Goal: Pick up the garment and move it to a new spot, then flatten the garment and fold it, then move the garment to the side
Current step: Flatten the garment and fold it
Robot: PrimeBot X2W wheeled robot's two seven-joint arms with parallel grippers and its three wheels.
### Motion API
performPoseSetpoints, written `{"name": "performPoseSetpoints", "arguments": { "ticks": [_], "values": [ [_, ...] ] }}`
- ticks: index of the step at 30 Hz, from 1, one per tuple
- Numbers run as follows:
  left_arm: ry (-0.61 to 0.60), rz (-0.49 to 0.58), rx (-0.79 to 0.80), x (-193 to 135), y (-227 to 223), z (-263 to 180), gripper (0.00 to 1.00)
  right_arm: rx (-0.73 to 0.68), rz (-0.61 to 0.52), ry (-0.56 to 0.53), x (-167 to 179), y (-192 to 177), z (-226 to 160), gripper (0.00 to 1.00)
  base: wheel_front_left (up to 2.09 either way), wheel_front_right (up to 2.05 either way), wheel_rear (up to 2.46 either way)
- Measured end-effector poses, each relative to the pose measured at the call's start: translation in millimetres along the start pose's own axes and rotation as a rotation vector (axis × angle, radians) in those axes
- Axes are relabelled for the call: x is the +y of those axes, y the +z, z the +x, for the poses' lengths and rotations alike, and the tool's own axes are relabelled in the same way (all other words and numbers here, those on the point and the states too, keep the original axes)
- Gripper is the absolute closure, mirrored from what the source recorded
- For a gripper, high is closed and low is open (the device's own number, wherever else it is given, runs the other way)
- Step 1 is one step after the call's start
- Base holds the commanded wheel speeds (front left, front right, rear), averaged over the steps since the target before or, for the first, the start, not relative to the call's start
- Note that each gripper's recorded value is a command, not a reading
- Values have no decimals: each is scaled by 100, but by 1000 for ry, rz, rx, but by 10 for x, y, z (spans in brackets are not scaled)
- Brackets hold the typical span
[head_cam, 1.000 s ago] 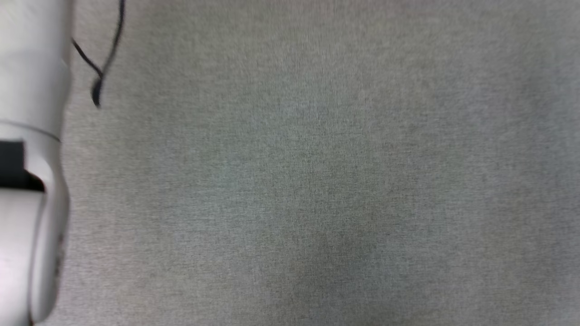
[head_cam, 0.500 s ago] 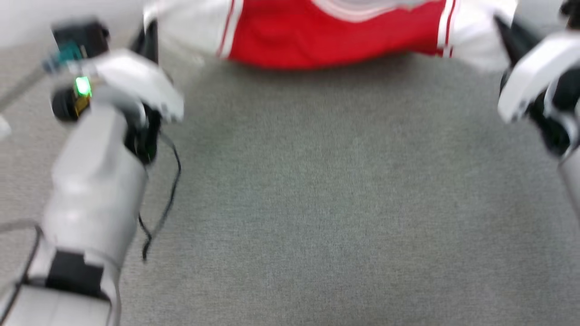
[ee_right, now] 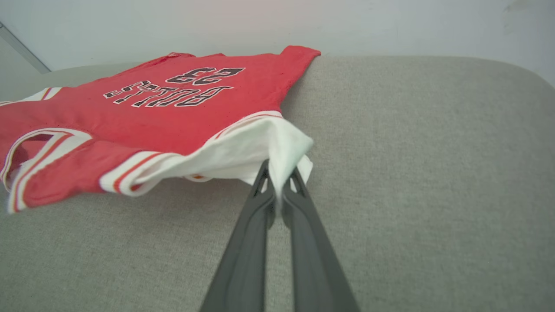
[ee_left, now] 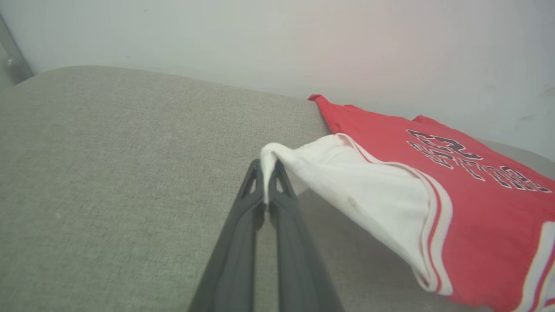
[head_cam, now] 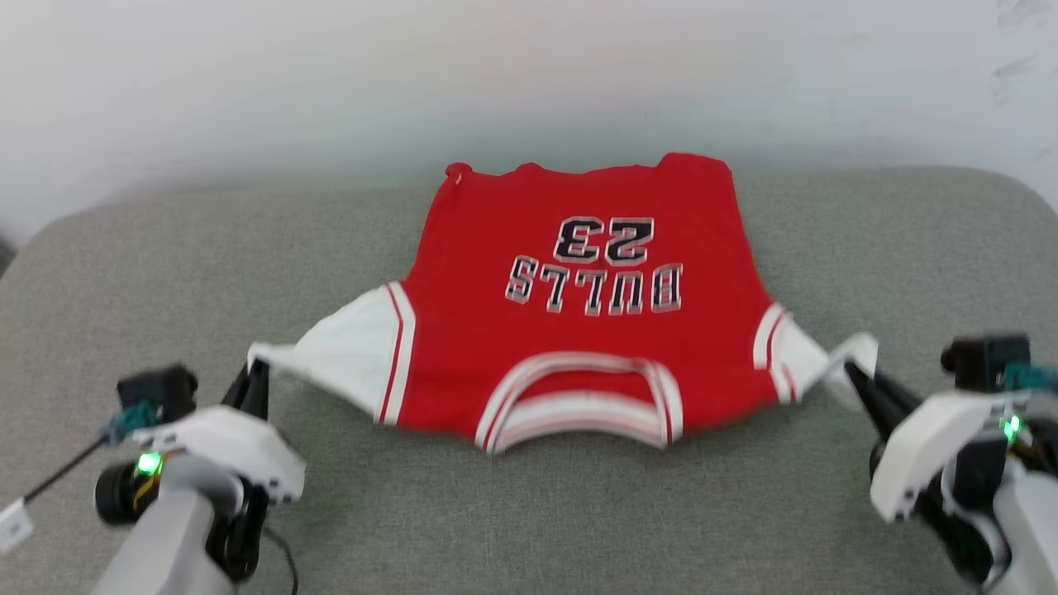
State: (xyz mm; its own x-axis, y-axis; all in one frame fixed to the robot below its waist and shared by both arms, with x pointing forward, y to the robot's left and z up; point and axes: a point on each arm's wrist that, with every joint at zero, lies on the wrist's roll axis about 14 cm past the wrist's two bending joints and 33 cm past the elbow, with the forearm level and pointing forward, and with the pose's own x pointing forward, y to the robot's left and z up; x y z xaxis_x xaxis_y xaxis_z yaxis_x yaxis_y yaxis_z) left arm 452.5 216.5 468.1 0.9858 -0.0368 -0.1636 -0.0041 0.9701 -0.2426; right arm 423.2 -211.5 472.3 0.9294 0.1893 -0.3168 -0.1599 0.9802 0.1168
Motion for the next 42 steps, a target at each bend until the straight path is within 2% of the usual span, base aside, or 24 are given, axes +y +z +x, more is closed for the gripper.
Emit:
{"name": "performPoseSetpoints", "arguments": {
  "ticks": [9, 17, 18, 19, 20, 23, 27, 31, 35, 37, 42],
  "values": [
    [109, -15, 97, 241, -418, -823, 100, 162, 110, -51, 146, -815, -730, 100, 0, 0, 0],
    [149, -33, 175, 168, -578, -1276, 100, 270, 126, -91, 205, -1121, -1021, 100, 0, 0, 0],
    [145, -40, 176, 137, -575, -1290, 100, 272, 132, -86, 233, -1115, -1019, 95, 0, 0, 0],
    [141, -45, 176, 111, -571, -1302, 100, 262, 134, -81, 263, -1085, -1005, 73, 0, 0, 0],
    [137, -47, 174, 95, -568, -1305, 100, 250, 137, -79, 276, -1046, -989, 0, 0, 0, 0],
    [117, -46, 164, 31, -532, -1280, 100, 178, 174, -93, 231, -841, -912, 0, 0, 0, 0],
    [76, -29, 126, -85, -408, -1133, 100, 53, 168, -135, 5, -409, -669, 0, 0, 0, 0],
    [25, -7, 61, -245, -209, -866, 100, -24, 130, -181, -334, 68, -181, 0, 0, 0, 0],
    [-1, -6, 36, -339, -156, -679, 100, -62, 94, -175, -451, 442, 348, 0, 0, 0, 0],
    [-16, -8, 29, -392, -155, -588, 100, -47, 74, -168, -476, 540, 611, 0, 0, 0, 0],
    [-33, -11, 16, -447, -179, -403, 100, 116, 91, -131, -429, 496, 1250, 0, 0, 0, 0]
  ]
}}
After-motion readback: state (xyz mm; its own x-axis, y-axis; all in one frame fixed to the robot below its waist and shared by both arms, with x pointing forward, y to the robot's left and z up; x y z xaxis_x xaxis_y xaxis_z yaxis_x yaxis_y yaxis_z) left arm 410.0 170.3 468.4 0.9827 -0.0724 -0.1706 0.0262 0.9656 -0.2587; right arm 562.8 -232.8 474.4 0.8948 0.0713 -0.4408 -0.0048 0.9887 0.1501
